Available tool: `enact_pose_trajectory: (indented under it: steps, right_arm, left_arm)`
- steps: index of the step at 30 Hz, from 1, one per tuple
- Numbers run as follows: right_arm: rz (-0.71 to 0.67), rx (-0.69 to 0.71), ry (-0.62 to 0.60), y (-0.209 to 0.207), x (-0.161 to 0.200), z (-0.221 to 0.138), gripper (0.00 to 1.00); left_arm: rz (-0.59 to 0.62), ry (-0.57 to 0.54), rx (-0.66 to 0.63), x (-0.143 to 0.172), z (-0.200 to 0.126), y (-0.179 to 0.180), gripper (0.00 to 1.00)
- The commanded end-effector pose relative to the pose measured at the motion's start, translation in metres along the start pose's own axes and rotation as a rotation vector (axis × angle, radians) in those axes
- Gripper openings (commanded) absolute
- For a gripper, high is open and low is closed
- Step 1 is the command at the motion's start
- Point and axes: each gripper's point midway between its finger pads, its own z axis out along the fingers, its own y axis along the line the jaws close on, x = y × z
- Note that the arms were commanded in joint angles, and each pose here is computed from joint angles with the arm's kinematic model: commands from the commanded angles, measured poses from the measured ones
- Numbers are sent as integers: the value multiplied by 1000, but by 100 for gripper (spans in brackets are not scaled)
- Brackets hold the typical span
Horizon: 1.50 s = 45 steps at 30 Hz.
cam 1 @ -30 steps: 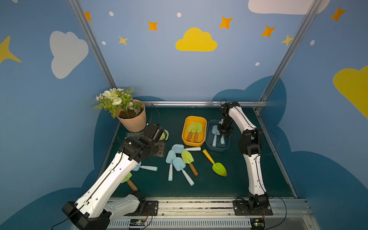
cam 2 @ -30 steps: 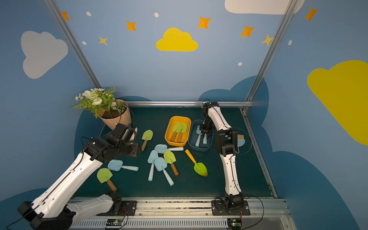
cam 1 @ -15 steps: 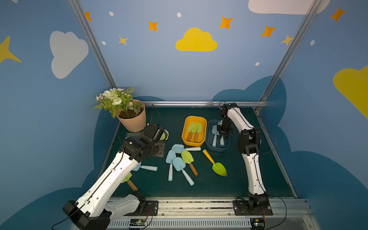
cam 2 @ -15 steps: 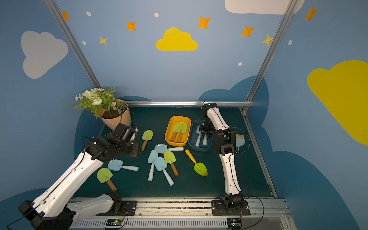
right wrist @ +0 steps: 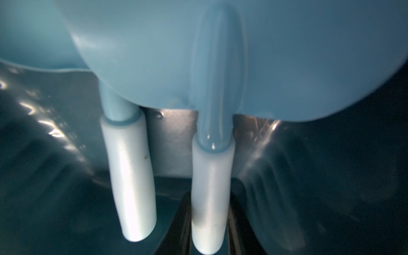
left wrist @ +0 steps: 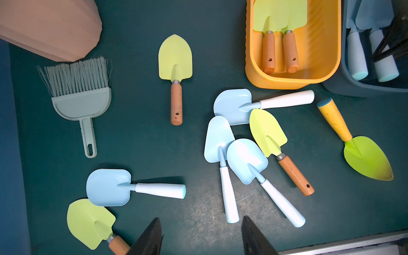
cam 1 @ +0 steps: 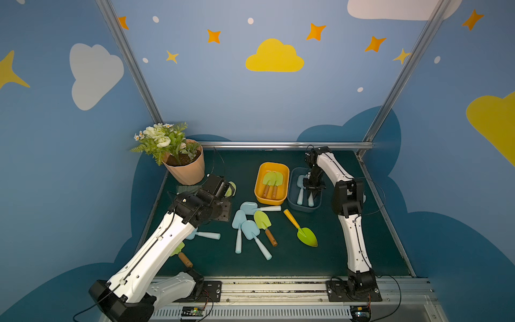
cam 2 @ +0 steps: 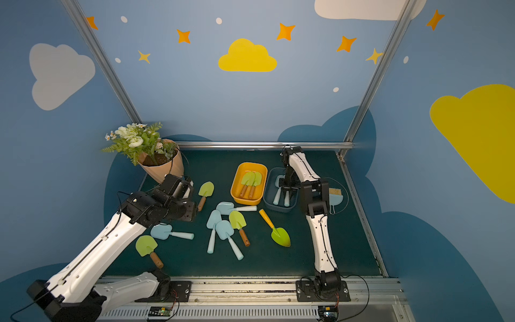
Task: Sort the small shovels by color and place them into the storage box
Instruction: Place the shovel in the storage box.
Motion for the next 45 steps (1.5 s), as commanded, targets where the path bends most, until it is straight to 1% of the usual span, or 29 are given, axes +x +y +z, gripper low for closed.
enact_pose_trajectory:
  steps: [1, 4, 19, 27, 33, 36, 45]
  right_arm:
    - [-8, 6, 16, 1, 1, 5, 9]
    - [-8, 7, 17, 1, 2, 5, 11]
    - [-17, 31, -2, -3, 2, 0, 30]
    - [-24, 30, -38, -2, 4, -15, 35]
    - [-30, 34, -107, -3, 10, -46, 37]
    - [-39, 33, -152, 0, 20, -67, 38]
    - [-99, -6, -300, 17, 68, -132, 40]
  left_arm:
    - [-1, 6, -1, 4, -1, 3, 50]
    - [-3, 4, 0, 4, -1, 3, 50]
    - [-13, -5, 3, 7, -8, 5, 51]
    - [-19, -8, 11, 8, -11, 5, 51]
    - [-21, -10, 15, 9, -12, 5, 51]
    - [-26, -19, 28, 9, -15, 4, 51]
    - [-69, -19, 20, 13, -27, 9, 51]
